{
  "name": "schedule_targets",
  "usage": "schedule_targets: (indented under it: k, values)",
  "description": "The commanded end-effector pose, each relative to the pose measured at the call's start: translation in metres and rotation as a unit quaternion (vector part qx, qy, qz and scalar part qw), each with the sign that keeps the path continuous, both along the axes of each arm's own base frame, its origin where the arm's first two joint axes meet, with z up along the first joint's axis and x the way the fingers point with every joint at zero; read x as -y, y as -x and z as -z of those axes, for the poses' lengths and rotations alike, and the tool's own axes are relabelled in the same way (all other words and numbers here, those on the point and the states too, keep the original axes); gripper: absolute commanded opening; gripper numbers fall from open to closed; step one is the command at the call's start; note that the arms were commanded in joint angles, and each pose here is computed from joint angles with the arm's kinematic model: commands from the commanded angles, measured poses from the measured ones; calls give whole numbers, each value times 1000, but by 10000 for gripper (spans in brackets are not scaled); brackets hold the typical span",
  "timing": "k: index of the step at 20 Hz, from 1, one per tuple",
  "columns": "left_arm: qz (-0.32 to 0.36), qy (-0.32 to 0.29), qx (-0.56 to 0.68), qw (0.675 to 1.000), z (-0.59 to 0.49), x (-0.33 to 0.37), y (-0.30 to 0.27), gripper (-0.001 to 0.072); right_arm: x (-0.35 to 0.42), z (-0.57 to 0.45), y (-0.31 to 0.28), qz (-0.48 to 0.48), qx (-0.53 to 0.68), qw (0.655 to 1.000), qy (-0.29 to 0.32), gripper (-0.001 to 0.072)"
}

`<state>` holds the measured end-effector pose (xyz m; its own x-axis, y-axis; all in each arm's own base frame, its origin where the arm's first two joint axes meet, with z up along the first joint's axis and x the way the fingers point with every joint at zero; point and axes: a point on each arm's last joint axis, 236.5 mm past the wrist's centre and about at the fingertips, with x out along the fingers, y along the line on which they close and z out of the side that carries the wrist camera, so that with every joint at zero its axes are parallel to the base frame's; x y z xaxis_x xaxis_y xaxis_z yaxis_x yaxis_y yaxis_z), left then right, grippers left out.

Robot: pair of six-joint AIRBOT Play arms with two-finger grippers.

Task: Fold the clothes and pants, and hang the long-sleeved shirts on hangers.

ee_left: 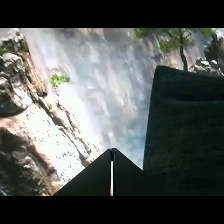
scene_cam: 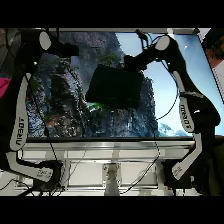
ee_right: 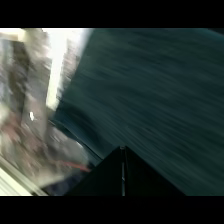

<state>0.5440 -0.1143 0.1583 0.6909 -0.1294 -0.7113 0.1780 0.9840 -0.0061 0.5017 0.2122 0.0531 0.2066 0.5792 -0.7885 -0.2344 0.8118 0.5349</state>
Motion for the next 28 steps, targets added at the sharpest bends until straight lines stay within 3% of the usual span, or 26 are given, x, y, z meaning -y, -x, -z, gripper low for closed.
schedule_targets:
  k: [1,4,9,12,13,14,15,22,28]
  values:
    - [-3,6,32,999,-36,-18,8,11,55,21,23,-4,-46,999,-29,37]
    - [12,21,77,997,-91,-31,33,12,84,49,44,31,-71,994,-76,37]
    - [25,6,119,993,-146,-39,76,12,74,79,86,77,-80,967,-228,38]
    - [26,6,119,993,-152,-40,86,12,78,110,79,146,-80,962,-216,70]
    - [28,5,111,993,-149,-39,88,12,83,117,73,169,-80,961,-204,266]
    - [30,6,102,994,-145,-38,91,12,87,120,65,200,-83,956,-199,588]
    - [31,8,98,995,-144,-37,92,12,90,123,59,225,-89,950,-196,687]
    - [32,7,93,995,-142,-37,93,12,79,117,38,227,-93,948,-202,686]
    - [35,4,92,995,-141,-37,94,12,34,138,50,152,-165,948,-225,675]
